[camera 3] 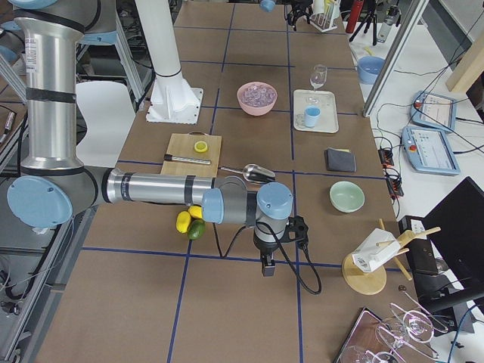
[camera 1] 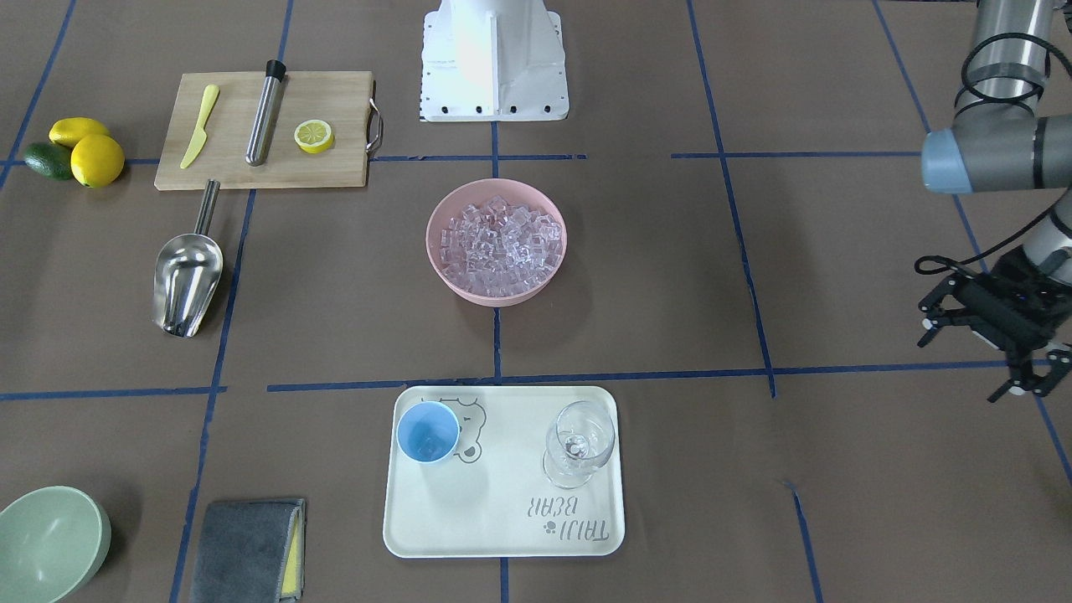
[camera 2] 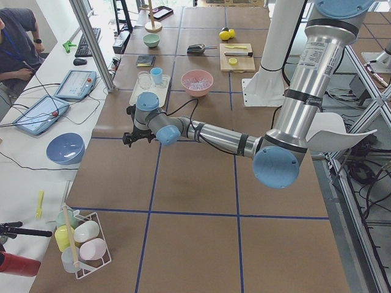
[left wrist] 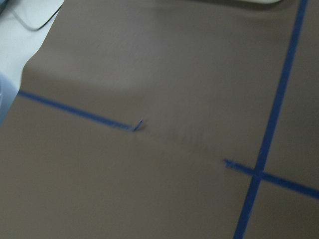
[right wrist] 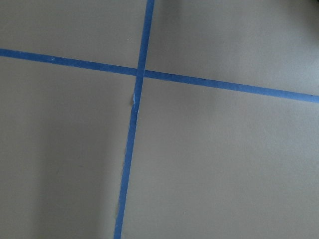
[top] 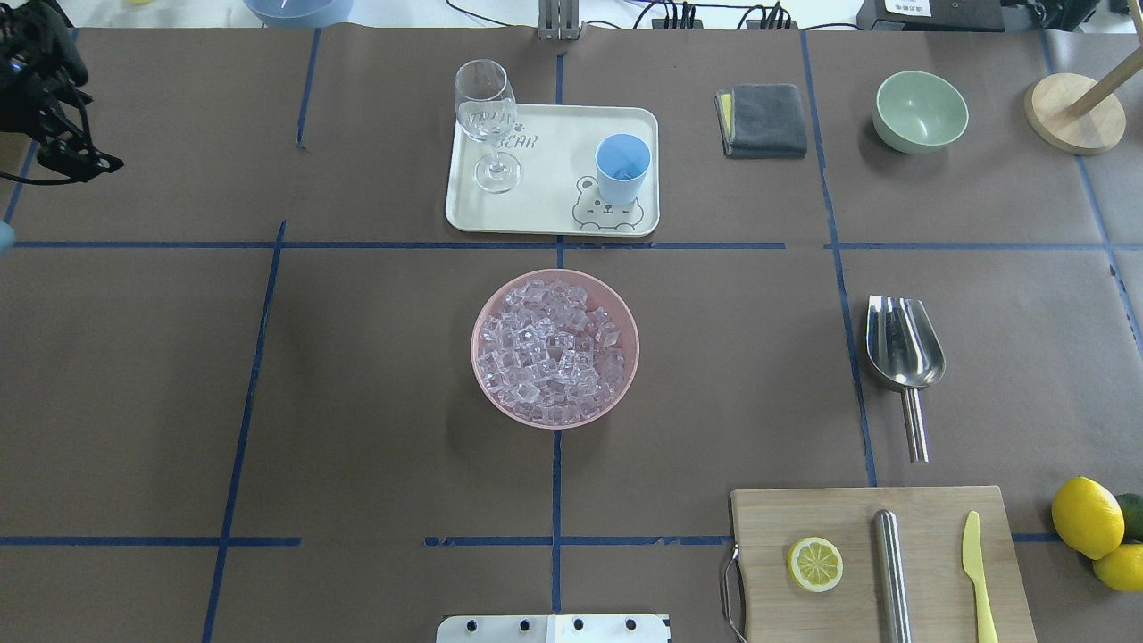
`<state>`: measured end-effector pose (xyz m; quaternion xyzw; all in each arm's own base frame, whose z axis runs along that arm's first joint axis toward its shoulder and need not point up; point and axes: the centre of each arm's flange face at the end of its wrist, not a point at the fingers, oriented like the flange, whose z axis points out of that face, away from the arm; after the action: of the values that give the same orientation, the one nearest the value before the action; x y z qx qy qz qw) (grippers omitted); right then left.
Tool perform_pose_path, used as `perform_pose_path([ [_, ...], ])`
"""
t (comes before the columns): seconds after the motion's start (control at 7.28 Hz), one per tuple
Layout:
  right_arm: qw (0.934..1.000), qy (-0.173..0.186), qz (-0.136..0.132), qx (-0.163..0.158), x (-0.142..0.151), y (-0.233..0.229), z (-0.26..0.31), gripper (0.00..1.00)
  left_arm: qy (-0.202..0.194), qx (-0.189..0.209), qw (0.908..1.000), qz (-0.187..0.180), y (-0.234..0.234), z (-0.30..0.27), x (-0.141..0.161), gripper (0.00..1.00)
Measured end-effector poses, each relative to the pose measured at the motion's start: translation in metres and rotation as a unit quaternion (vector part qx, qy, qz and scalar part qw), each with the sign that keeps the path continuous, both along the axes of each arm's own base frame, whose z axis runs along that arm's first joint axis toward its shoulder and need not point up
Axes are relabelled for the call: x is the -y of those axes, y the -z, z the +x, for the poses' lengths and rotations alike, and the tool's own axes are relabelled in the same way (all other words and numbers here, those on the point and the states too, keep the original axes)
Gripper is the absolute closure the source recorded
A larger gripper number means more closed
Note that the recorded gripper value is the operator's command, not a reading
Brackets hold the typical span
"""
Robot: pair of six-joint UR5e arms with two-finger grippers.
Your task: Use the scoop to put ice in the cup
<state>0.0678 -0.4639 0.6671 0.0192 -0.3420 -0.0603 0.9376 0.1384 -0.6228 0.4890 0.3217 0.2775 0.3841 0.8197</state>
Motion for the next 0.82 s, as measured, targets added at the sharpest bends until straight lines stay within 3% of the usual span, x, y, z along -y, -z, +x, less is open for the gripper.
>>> perform_pose_path([
  [0.14, 1.0000, 0.000, 0.000, -0.001, 0.000, 0.000, 0.000, 0.00, 0.034, 0.008, 0.9971, -0.068, -0.012, -0.052, 0.007, 0.00],
  [0.41, 1.0000, 0.000, 0.001, -0.002, 0.000, 0.000, 0.000, 0.00, 0.097, 0.017, 0.9766, -0.191, -0.042, -0.138, 0.005, 0.00],
  [0.82, 1.0000, -0.004, -0.001, 0.001, 0.004, 0.004, 0.000, 0.00, 0.157, 0.011, 0.9393, -0.305, -0.085, -0.211, -0.024, 0.00],
])
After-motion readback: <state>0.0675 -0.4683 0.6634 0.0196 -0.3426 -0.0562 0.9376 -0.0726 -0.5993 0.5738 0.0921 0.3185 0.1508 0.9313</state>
